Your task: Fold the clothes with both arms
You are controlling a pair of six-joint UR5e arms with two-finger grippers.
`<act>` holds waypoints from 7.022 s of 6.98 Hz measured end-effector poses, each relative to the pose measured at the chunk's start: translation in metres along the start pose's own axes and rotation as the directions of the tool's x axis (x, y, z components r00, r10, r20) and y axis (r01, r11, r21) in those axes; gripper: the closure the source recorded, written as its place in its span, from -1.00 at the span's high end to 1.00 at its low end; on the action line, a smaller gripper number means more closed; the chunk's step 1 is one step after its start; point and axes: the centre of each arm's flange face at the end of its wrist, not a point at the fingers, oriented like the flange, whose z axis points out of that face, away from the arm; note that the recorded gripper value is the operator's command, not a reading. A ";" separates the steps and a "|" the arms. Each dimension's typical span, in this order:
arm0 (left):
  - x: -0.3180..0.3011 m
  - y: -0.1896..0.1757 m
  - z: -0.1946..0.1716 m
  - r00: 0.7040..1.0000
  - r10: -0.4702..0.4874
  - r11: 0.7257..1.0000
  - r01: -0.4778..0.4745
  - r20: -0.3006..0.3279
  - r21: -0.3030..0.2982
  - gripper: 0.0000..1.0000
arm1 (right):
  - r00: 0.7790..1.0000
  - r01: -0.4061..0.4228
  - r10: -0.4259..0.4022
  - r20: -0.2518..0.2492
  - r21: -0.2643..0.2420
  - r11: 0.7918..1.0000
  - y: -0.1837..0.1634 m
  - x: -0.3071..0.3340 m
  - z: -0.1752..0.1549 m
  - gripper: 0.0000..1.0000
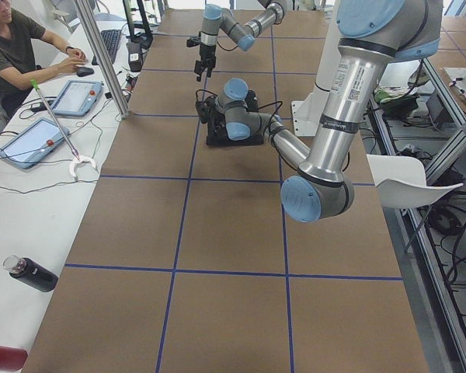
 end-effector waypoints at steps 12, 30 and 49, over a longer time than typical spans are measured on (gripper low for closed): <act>-0.180 -0.216 -0.107 0.717 0.643 0.754 -0.654 0.269 -0.058 1.00 | 0.874 0.427 -0.453 -0.175 -0.166 0.889 -0.156 0.299 -0.067 1.00; -0.370 -0.220 -0.240 0.663 0.671 0.734 -0.533 0.331 -0.420 1.00 | 0.921 0.331 -0.361 -0.147 -0.191 0.924 -0.145 0.588 -0.144 1.00; -0.379 -0.222 -0.277 0.700 0.606 0.788 -0.464 0.378 -0.404 1.00 | 0.928 0.337 -0.352 -0.120 -0.129 0.933 -0.122 0.582 -0.181 1.00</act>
